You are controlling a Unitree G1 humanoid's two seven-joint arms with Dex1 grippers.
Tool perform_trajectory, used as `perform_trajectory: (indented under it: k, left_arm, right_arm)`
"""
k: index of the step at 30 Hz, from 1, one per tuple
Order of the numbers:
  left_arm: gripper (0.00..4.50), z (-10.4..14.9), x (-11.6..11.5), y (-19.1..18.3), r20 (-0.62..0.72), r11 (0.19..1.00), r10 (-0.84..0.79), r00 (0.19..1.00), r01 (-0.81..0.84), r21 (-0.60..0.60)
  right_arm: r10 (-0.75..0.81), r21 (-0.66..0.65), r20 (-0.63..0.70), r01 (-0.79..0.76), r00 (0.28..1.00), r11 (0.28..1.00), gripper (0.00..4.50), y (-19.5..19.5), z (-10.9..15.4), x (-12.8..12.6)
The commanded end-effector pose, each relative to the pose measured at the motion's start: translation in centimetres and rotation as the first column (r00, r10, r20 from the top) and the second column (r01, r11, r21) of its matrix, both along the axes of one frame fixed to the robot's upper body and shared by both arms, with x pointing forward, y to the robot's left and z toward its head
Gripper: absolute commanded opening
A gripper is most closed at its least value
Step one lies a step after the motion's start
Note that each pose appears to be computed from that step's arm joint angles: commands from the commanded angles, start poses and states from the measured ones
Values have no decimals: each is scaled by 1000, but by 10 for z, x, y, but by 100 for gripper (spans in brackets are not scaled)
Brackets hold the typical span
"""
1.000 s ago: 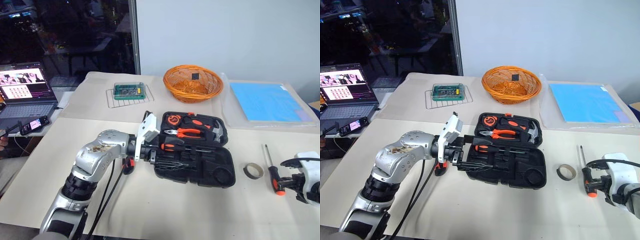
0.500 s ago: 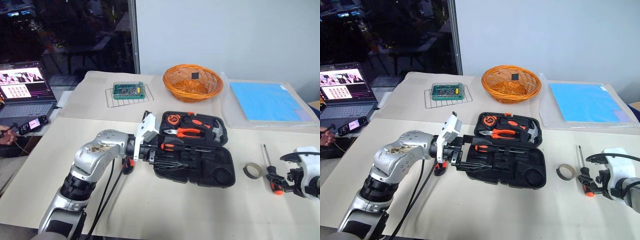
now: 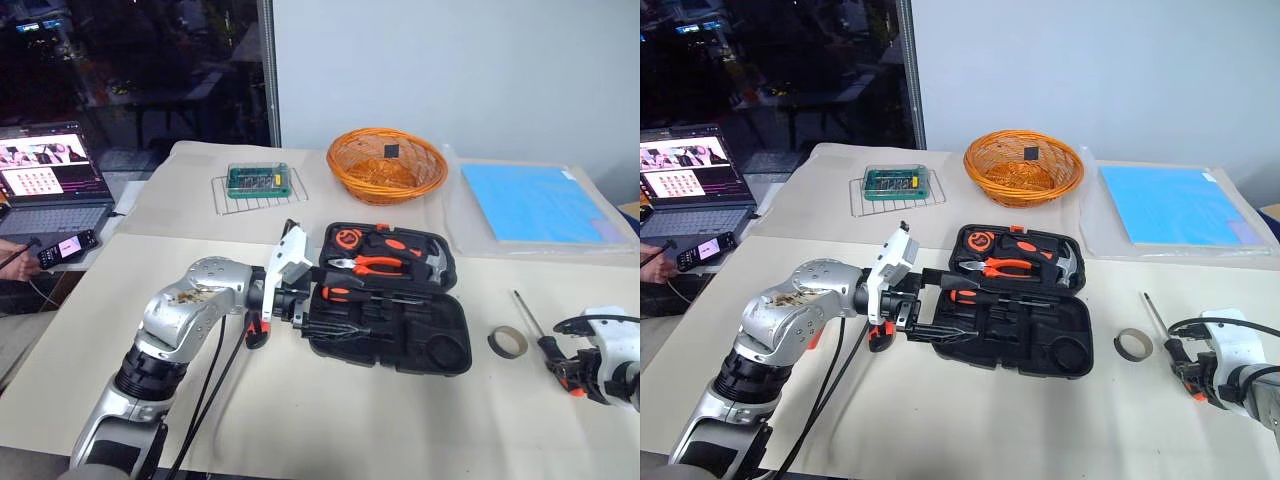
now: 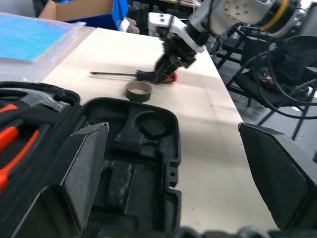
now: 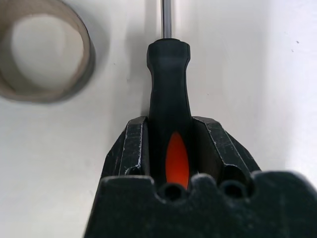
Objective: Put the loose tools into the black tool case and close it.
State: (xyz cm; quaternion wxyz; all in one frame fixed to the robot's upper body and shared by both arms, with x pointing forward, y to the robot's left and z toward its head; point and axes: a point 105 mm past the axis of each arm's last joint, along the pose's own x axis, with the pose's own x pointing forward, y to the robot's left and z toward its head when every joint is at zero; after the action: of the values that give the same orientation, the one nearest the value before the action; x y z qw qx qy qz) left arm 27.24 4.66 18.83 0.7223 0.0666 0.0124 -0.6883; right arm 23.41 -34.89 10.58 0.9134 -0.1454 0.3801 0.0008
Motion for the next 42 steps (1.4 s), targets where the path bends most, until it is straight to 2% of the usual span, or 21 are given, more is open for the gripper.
perform_trajectory:
  k: [1, 2, 3, 4, 8, 15, 21, 26, 34, 36, 37, 40, 41, 42]
  left_arm:
    - [450, 6, -4, 16, 55, 999, 38, 998, -37, -23]
    - [450, 6, -5, 23, 21, 999, 47, 999, -46, -27]
    - [450, 6, -7, 30, -4, 998, 60, 998, -60, -26]
    - [450, 6, -7, 36, -22, 997, 74, 997, -75, -21]
    - [450, 1, -14, 55, -39, 993, 121, 992, -120, 18]
    - [450, 1, -15, 71, -29, 983, 177, 984, -176, 46]
    - [450, -1, -22, 75, -31, 983, 181, 983, -179, 50]
    - [450, -3, -23, 75, -30, 981, 187, 982, -185, 55]
    - [450, -4, -23, 74, -22, 981, 184, 983, -183, 58]
    - [450, -4, -22, 73, -21, 982, 182, 983, -181, 58]
    - [450, -5, -22, 73, -20, 982, 182, 983, -180, 58]
    - [450, -4, -22, 72, -21, 982, 182, 983, -181, 57]
    - [450, -5, -21, 72, -21, 982, 183, 983, -181, 58]
    - [450, -5, -21, 72, -21, 982, 183, 983, -182, 58]
  right_arm:
    - [321, -122, 249, -299, 914, 946, 98, 46, 77, 30]
    - [459, -150, 272, -434, 846, 889, 98, 70, 88, 35]
    - [563, -102, 305, -562, 768, 821, 98, 95, 94, 37]
    - [642, -116, 279, -638, 714, 761, 98, 108, 95, 39]
    - [808, -236, 114, -774, 578, 587, 98, 130, 86, 58]
    - [925, -271, -116, -907, 362, 321, 98, 152, 54, 84]
    - [949, -190, -127, -946, 287, 261, 98, 164, 37, 81]
    - [944, -156, -139, -948, 299, 277, 98, 165, 23, 82]
    - [947, -112, -180, -962, 266, 249, 98, 165, 11, 77]
    - [949, -83, -195, -968, 249, 237, 200, 164, 6, 75]
    - [950, -73, -200, -970, 241, 231, 222, 164, 4, 74]
    - [951, -113, -185, -967, 246, 228, 325, 163, 8, 77]
    - [954, -114, -168, -966, 247, 230, 349, 163, 11, 77]
    - [959, -113, -148, -967, 243, 227, 349, 165, 15, 76]
